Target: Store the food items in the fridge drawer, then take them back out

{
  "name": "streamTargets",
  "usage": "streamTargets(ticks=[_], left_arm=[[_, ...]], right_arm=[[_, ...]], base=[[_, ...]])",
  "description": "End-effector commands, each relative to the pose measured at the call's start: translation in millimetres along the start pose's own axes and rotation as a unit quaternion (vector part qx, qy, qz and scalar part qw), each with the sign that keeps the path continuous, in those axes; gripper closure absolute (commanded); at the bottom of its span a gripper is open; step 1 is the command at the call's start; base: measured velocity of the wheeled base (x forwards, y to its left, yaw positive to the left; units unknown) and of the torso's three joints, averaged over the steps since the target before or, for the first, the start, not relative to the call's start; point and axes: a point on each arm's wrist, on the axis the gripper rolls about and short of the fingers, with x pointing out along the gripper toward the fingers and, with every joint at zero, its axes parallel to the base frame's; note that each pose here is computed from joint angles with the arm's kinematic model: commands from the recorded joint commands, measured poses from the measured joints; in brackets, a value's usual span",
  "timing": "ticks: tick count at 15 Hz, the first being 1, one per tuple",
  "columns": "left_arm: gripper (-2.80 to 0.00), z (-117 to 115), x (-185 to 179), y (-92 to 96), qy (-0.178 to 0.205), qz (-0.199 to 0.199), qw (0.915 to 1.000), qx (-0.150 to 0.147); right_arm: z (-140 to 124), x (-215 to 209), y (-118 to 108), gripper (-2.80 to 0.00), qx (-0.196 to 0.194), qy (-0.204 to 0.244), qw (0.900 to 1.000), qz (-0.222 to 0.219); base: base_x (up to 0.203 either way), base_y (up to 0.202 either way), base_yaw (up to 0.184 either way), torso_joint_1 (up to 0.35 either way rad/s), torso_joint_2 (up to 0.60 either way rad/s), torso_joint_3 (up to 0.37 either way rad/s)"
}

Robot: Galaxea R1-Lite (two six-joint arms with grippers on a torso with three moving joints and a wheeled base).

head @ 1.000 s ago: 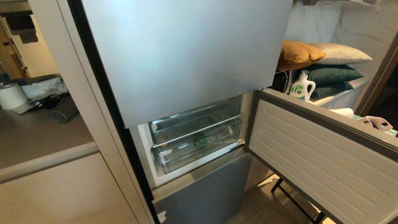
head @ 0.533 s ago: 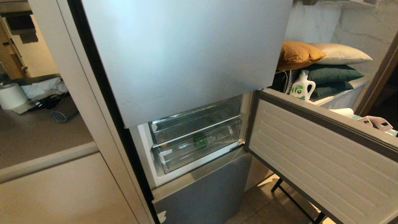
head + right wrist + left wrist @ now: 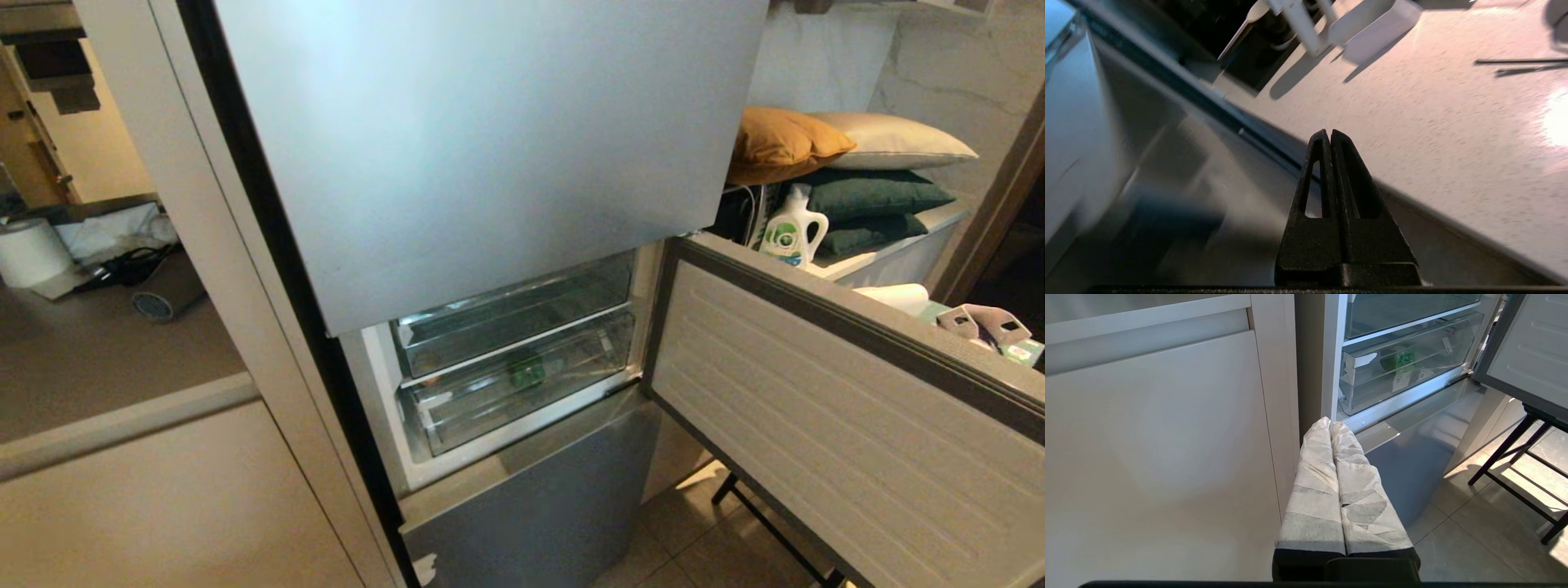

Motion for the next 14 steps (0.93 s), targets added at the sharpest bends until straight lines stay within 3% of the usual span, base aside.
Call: streamTargets(ticks=[1, 10, 14], left_arm=[[0.0, -3, 1, 0.0, 0.005, 0.0, 1.0, 0.0], [0.0, -3, 1, 0.0, 0.005, 0.0, 1.0, 0.0], [0.0, -3, 1, 0.0, 0.005, 0.0, 1.0, 0.0]], right_arm=[[-4, -4, 12, 0.0, -0.011, 0.001, 1.0, 0.009], [-39, -35, 68, 0.0, -0.03, 0.005, 0.999, 0.025], [-31, -43, 83, 0.0, -0.082, -0.026, 0.996, 0.03]], base=[[0.0, 0.0, 0.0, 0.0, 0.0, 0.0], [0.0, 0.0, 0.0, 0.0, 0.0, 0.0], [0.0, 0.0, 0.0, 0.0, 0.0, 0.0]])
